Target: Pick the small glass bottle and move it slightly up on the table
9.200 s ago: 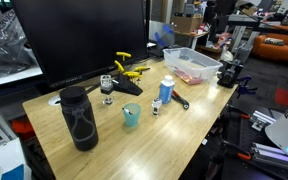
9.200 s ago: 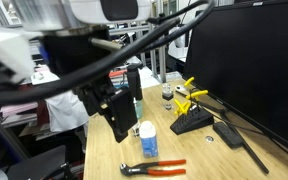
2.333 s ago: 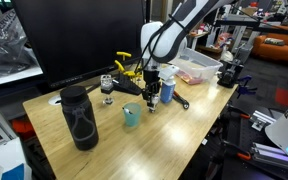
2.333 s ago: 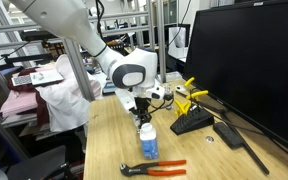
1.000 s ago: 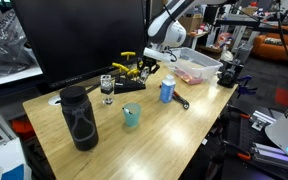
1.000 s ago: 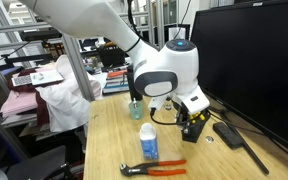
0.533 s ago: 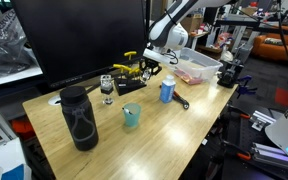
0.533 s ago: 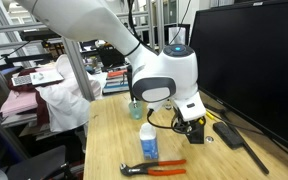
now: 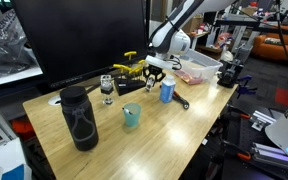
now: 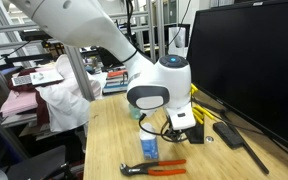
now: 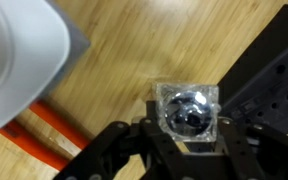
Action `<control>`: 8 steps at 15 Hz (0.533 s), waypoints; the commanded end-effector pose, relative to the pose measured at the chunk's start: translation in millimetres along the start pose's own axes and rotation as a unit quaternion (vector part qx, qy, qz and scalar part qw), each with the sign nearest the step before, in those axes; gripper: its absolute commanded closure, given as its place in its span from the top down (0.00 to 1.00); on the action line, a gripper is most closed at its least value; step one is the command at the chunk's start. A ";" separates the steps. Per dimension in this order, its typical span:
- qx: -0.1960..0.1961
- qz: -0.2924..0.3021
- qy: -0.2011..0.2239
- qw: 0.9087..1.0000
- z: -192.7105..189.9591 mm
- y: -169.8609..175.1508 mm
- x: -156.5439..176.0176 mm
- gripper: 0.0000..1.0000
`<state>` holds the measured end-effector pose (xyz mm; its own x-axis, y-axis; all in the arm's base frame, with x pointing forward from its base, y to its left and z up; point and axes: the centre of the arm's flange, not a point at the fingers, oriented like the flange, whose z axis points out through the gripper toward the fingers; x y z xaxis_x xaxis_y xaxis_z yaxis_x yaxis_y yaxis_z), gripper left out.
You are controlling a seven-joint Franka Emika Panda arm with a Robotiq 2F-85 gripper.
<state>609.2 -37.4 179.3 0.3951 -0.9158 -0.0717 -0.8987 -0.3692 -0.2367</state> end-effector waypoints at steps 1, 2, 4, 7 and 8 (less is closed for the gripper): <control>-0.008 0.016 -0.016 1.000 1.8 5.3 -1.5 0.18; -0.010 0.018 -0.017 1.000 2.5 6.3 -1.6 0.18; -0.011 0.021 -0.022 0.999 2.7 7.2 -1.7 0.18; -0.010 0.017 -0.034 0.999 2.3 7.7 -3.5 0.69; -0.004 0.014 -0.038 0.999 2.2 6.8 -4.1 0.75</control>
<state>602.4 -35.4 171.6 0.3825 -0.9177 -0.1072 -0.9116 -0.3560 -0.2055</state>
